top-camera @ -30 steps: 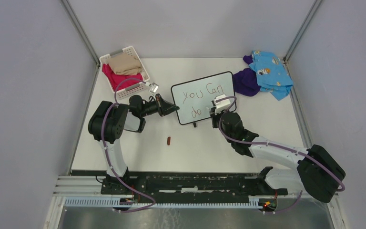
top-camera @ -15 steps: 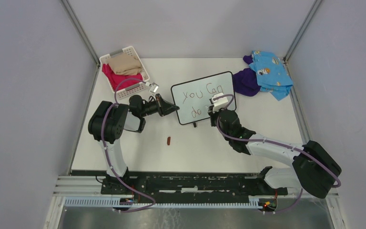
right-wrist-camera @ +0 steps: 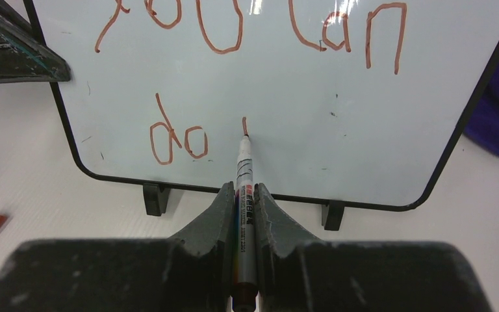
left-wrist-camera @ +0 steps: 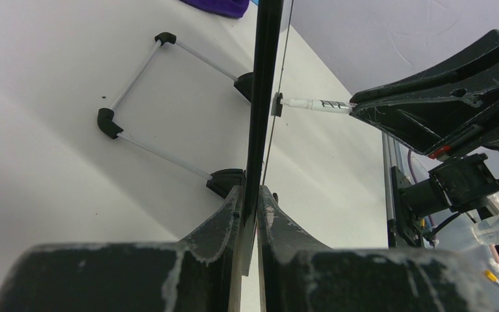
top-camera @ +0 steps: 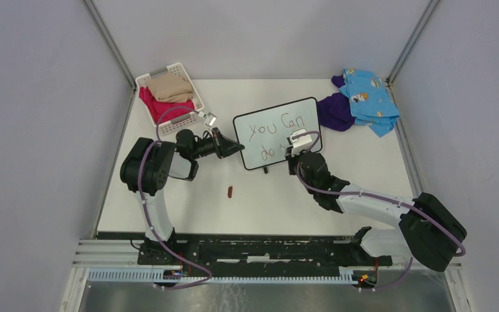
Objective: Write a sentence on the whiteboard
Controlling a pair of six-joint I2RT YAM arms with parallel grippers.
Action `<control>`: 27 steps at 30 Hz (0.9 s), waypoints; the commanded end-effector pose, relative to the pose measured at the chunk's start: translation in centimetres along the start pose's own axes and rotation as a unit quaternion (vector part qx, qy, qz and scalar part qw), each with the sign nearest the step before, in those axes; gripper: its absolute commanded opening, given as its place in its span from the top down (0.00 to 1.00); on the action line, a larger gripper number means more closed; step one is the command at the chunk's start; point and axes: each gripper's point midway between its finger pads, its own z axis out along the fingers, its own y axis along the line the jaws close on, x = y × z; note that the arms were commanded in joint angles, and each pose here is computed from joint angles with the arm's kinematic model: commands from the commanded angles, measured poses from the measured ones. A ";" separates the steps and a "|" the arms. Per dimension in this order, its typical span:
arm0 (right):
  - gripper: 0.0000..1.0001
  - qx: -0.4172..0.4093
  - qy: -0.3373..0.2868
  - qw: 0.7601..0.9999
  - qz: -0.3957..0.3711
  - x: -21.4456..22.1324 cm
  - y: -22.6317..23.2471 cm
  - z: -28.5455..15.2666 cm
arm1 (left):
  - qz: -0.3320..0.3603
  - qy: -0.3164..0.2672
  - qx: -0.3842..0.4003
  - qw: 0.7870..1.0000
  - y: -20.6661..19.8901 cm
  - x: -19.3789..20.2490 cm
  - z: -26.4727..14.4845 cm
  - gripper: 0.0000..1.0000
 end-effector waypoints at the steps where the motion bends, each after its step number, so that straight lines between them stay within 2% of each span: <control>1: 1.00 0.012 0.001 1.000 0.007 0.6 -0.7 -0.3 | -0.027 0.033 -0.019 0.999 0.8 2.4 0.1 0.88; 20: 1.00 0.040 0.002 0.999 0.004 1.0 -2.2 -1.2 | -0.025 0.036 -0.016 0.999 0.5 2.5 0.2 0.88; 27: 1.00 0.002 -0.023 1.000 0.015 -0.9 -1.0 -1.7 | -0.025 0.036 -0.016 0.999 0.5 2.5 0.3 0.88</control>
